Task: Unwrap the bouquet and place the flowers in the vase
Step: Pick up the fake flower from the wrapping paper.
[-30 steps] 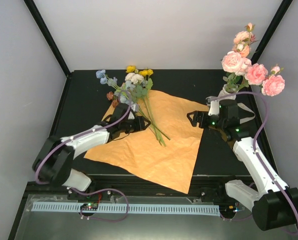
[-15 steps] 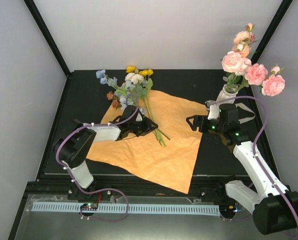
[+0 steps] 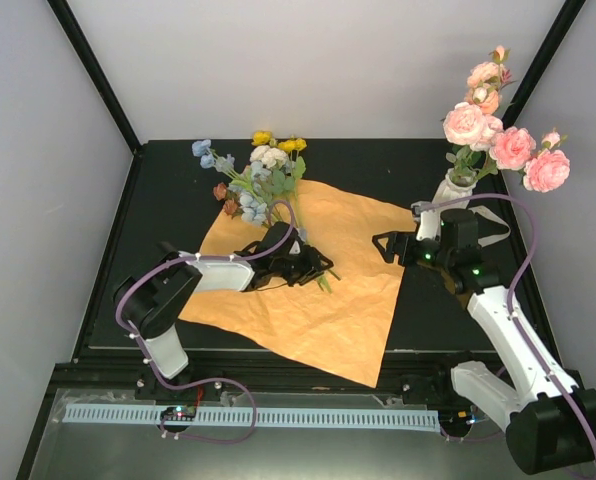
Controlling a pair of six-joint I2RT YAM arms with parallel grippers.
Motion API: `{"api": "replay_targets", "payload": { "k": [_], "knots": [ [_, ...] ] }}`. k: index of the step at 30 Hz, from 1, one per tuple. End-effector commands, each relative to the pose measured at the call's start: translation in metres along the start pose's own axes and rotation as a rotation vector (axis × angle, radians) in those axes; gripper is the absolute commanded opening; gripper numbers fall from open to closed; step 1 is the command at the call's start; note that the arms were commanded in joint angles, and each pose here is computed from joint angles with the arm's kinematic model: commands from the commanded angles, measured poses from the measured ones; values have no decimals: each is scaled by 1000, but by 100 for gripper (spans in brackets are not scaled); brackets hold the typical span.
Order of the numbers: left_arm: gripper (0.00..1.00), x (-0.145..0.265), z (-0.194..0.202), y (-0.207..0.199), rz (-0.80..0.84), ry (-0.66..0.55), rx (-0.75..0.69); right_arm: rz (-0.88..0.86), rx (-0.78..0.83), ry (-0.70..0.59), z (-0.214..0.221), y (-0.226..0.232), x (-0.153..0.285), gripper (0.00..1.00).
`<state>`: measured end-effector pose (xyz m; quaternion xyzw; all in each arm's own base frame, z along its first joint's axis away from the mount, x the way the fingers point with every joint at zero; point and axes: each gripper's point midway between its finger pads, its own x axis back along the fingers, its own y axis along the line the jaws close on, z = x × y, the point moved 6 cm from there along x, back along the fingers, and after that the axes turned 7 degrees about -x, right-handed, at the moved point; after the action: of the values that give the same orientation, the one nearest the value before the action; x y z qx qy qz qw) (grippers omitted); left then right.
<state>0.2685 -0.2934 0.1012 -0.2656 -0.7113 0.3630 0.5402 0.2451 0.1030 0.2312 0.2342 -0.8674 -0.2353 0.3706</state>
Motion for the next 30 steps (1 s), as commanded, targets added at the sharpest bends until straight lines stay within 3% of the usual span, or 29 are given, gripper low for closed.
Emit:
{"api": "replay_targets", "payload": {
  "k": [1,30],
  "knots": [
    [39,3,-9,-11,-8,-71,20,-22,9,-20,3,3,4,87],
    [35,-29,-12,-4,-46,-125,115,4,1,-47,7,-3,6,87]
  ]
}}
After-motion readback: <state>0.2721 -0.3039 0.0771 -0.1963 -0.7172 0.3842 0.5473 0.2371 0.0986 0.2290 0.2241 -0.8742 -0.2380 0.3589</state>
